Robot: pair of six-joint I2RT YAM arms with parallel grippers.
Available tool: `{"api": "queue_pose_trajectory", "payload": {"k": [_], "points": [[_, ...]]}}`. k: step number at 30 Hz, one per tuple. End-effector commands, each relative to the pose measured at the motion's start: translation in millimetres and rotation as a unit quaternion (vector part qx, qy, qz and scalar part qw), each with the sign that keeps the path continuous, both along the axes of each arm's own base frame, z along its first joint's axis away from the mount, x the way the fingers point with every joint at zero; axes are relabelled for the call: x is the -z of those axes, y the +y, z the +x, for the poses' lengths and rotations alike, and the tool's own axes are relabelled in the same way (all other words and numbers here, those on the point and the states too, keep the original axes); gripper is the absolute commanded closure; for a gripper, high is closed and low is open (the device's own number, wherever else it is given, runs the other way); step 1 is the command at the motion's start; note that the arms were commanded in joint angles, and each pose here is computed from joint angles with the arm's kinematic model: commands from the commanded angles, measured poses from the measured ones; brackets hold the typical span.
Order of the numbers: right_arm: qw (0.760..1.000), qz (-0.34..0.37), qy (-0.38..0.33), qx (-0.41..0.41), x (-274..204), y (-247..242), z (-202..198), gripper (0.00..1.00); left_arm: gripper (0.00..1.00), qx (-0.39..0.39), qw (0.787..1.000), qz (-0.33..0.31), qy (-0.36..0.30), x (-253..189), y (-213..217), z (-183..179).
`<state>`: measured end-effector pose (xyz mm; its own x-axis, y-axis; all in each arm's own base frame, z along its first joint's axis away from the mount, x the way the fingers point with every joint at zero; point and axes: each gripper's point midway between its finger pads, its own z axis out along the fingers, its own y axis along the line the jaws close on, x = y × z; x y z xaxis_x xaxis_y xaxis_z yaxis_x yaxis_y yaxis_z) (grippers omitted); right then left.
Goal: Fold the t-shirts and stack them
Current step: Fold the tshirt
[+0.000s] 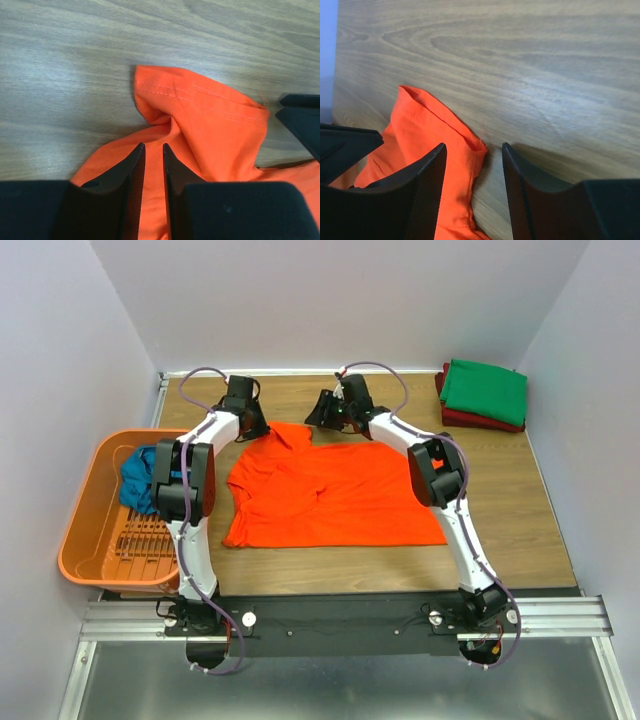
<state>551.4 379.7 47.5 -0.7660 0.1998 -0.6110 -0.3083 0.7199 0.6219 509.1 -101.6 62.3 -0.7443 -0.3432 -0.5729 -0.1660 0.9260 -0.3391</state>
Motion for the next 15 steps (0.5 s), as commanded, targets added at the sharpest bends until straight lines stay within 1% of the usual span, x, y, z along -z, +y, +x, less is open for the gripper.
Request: {"api": "queue_pose_trajectory", "payload": {"k": [1,4,8,9,12,13,15], "points": [[0.999,0.008,0.032,-0.007,24,14,-12,0.46,0.74,-0.006,1.0,-0.006,0.023,20,1,-3],[0.999,0.005,0.043,-0.004,33,15,-17,0.48,0.78,-0.017,0.999,-0.001,0.041,31,4,-9],[0.999,0.004,0.051,-0.003,41,16,-20,0.56,0.83,-0.047,0.996,0.013,0.073,46,13,-17],[0.999,0.004,0.053,-0.002,42,16,-20,0.62,0.83,-0.06,0.995,0.023,0.075,48,19,-17],[0.999,0.0,0.052,0.003,43,15,-20,0.71,0.86,-0.073,0.994,0.029,0.081,51,23,-19],[0.999,-0.001,0.048,0.006,40,13,-19,0.76,0.86,-0.076,0.993,0.032,0.082,51,24,-20],[0.999,-0.007,0.042,0.017,36,9,-17,0.84,0.86,-0.081,0.992,0.034,0.086,52,26,-21]]}}
